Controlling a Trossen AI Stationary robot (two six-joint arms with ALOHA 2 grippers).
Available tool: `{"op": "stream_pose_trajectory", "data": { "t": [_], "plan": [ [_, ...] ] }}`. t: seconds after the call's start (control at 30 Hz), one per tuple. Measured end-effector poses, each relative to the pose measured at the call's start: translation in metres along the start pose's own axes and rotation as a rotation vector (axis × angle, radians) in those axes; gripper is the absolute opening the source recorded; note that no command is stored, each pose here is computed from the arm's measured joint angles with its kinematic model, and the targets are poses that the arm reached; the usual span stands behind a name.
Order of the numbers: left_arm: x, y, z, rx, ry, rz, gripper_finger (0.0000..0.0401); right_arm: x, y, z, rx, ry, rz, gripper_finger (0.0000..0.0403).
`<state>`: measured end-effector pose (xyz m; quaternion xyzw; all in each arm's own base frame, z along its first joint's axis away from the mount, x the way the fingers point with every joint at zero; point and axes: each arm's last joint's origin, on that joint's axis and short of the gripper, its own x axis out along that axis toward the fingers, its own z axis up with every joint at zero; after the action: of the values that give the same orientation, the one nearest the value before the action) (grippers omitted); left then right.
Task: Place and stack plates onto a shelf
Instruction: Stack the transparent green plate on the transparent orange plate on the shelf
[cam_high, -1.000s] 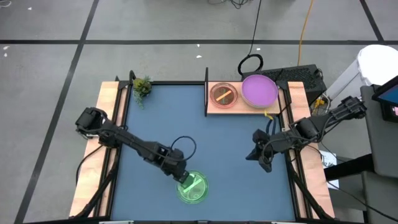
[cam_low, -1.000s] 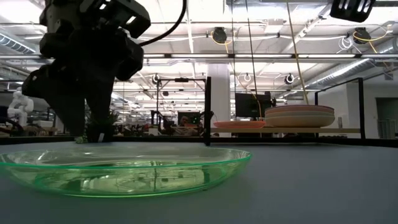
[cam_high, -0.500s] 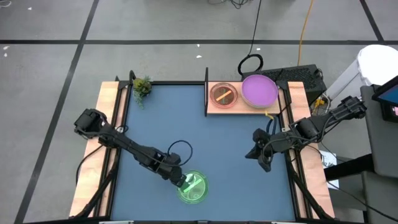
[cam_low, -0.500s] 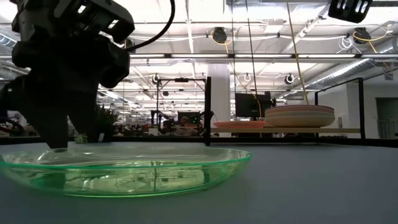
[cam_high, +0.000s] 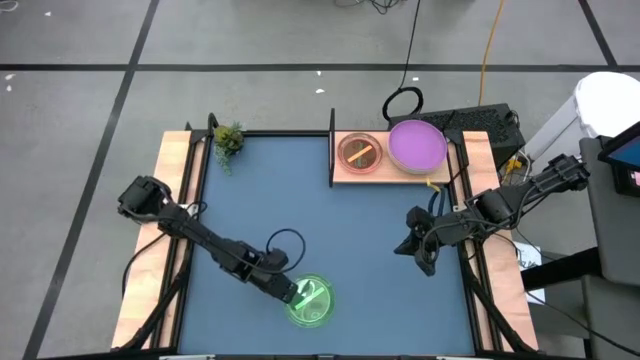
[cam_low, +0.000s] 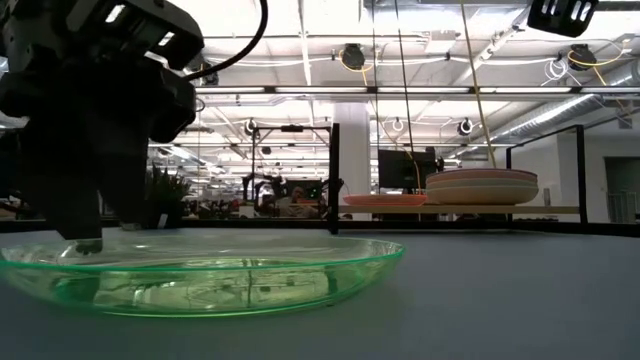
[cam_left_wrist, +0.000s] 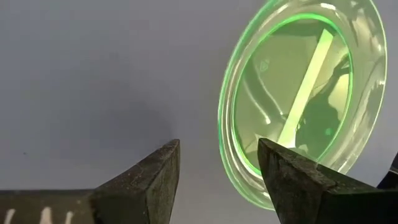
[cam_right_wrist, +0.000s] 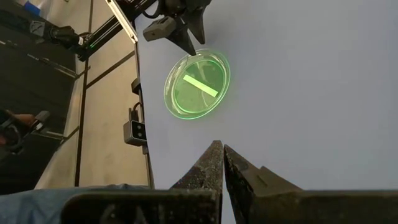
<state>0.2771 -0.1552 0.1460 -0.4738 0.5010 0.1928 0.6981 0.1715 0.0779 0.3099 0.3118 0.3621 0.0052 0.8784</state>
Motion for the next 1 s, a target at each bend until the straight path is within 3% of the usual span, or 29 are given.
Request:
{"op": "stream_pose_trajectory", "data": {
  "t": [0.2, 0.43, 0.83, 1.0],
  "plan": [
    [0.013, -0.006, -0.006, -0.014, 0.007, -0.066, 0.0194, 0.0, 0.0, 0.0, 0.0, 0.0, 0.0, 0.0],
    [0.02, -0.005, -0.011, -0.048, -0.016, -0.053, 0.0149, 0.0, 0.0, 0.0, -0.001, -0.003, 0.004, 0.0],
    [0.022, -0.006, -0.01, -0.052, -0.046, -0.073, 0.0014, 0.0, 0.0, 0.0, -0.018, -0.003, 0.004, 0.0],
    [0.021, -0.01, -0.009, -0.058, -0.06, -0.112, 0.0006, 0.0, 0.0, 0.0, -0.026, -0.003, 0.004, 0.0]
  ]
}}
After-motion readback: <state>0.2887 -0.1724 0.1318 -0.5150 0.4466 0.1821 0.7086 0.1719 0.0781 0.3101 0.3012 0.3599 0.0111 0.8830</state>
